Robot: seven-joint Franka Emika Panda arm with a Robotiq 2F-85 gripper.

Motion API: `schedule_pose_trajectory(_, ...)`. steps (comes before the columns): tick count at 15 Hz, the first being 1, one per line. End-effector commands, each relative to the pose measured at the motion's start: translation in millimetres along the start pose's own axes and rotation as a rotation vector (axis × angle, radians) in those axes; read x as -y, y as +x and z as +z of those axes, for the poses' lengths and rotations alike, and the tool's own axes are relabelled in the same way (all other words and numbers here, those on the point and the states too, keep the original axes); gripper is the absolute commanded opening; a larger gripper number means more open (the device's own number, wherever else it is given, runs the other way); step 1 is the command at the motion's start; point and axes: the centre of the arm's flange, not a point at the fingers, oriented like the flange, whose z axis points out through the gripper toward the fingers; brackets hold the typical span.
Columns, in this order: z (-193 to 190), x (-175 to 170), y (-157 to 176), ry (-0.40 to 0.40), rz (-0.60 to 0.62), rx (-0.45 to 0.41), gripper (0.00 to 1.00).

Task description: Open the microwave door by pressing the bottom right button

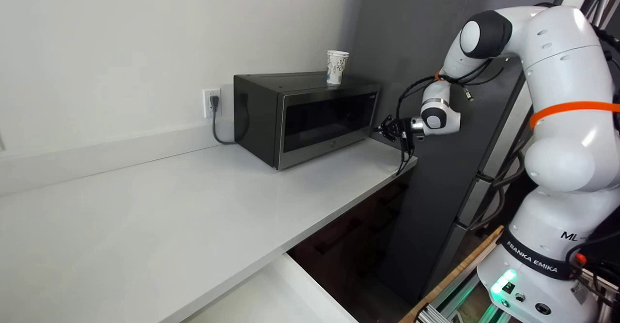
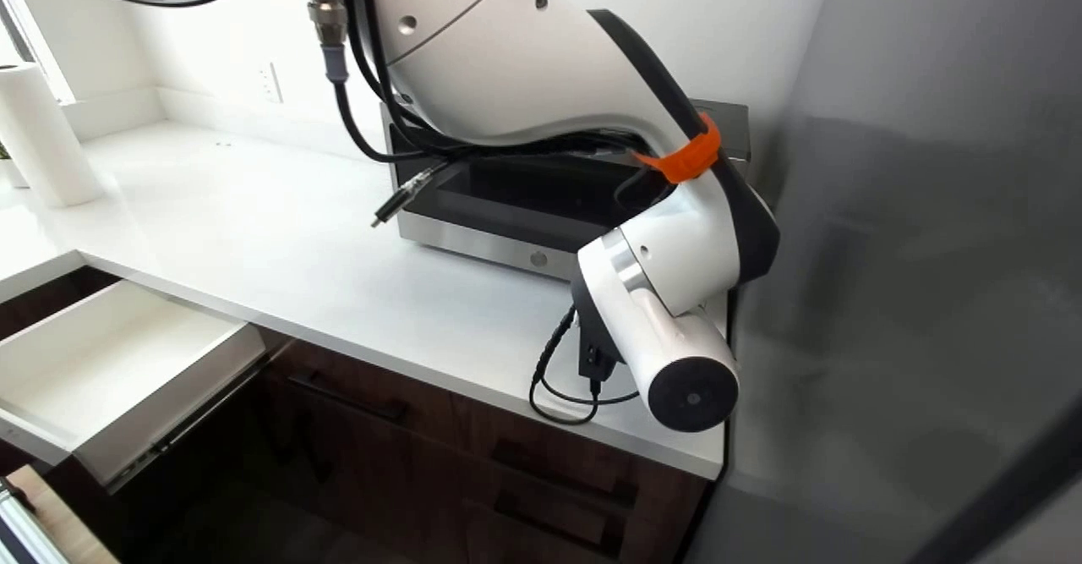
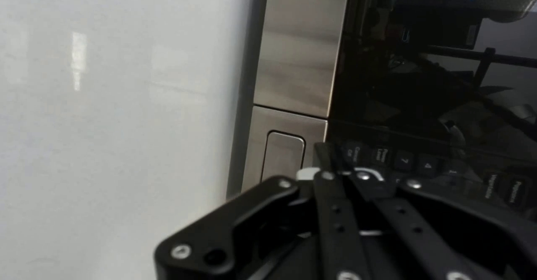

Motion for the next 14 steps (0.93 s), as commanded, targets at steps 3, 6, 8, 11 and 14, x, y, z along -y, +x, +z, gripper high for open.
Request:
schedule_pose_trajectory(3,28.8,-23.4,20.7,-0.006,0.036,0.033,0.00)
schedule_pose_trajectory(6,38.1,-32.2,27.8,0.006,0.025,0.023,0.00)
schedule_pose_trajectory(8,43.4,-38.6,33.2,0.013,0.025,0.019,0.00)
schedule_pose_trajectory(11,50.9,-46.6,41.1,0.035,0.019,0.006,0.00)
schedule_pose_trajectory(14,67.2,-47.1,42.2,0.071,0.014,0.011,0.00)
